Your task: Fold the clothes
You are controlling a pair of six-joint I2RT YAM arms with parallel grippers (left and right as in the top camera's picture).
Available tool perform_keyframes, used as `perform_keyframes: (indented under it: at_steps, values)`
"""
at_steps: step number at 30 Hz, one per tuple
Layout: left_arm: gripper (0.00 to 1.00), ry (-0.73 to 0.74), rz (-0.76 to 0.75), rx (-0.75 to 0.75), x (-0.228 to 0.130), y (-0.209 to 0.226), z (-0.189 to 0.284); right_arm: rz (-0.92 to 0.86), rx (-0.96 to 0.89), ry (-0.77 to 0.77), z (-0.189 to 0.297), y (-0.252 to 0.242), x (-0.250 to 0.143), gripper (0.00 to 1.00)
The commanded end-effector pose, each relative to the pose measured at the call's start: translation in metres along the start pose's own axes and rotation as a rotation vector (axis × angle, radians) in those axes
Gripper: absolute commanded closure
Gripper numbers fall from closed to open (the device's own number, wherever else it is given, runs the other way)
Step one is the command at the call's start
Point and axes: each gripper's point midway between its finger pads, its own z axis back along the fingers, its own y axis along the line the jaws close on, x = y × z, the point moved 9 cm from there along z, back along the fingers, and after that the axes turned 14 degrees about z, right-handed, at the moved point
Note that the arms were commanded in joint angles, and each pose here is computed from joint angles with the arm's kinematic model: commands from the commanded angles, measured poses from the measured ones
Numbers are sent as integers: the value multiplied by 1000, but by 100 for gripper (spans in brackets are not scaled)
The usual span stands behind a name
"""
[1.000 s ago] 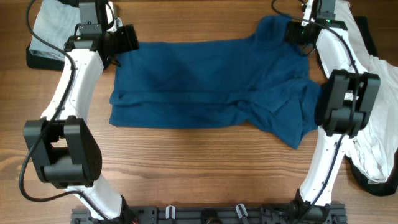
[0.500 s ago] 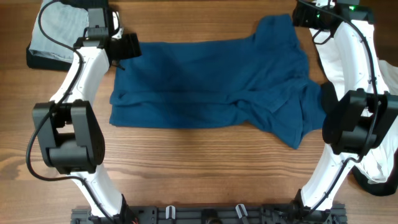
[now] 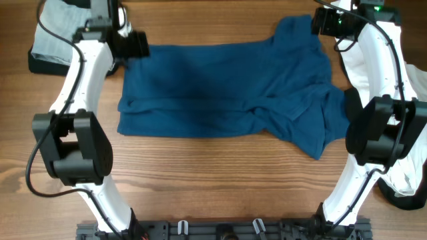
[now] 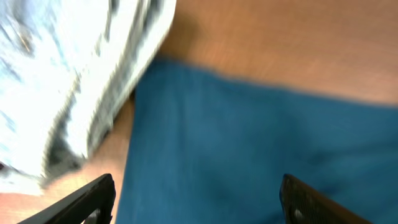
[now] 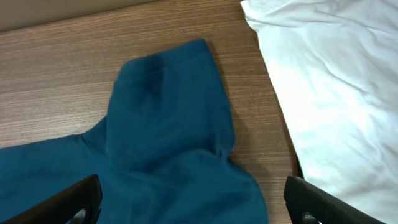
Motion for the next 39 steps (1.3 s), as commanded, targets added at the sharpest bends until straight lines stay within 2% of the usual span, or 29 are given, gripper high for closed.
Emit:
perform_keyframes:
  at_steps: [1,10,14,24,30,39]
  values:
    - [16,-76,-35,-60,19,-17,17,18,22,-19,3,9,6,5]
    - [16,-29,-31,-40,11,-8,-69,27,22,-26,2,11,7,5]
    - [16,-27,-32,-39,8,-6,-92,28,22,-26,2,11,7,5]
    - [16,-61,-35,-45,8,-4,-121,31,20,-36,2,10,8,4]
    - [17,-45,-34,15,-1,6,-143,31,19,-37,2,10,9,4]
    - [17,-96,-33,69,5,9,-143,32,18,-42,1,10,9,4]
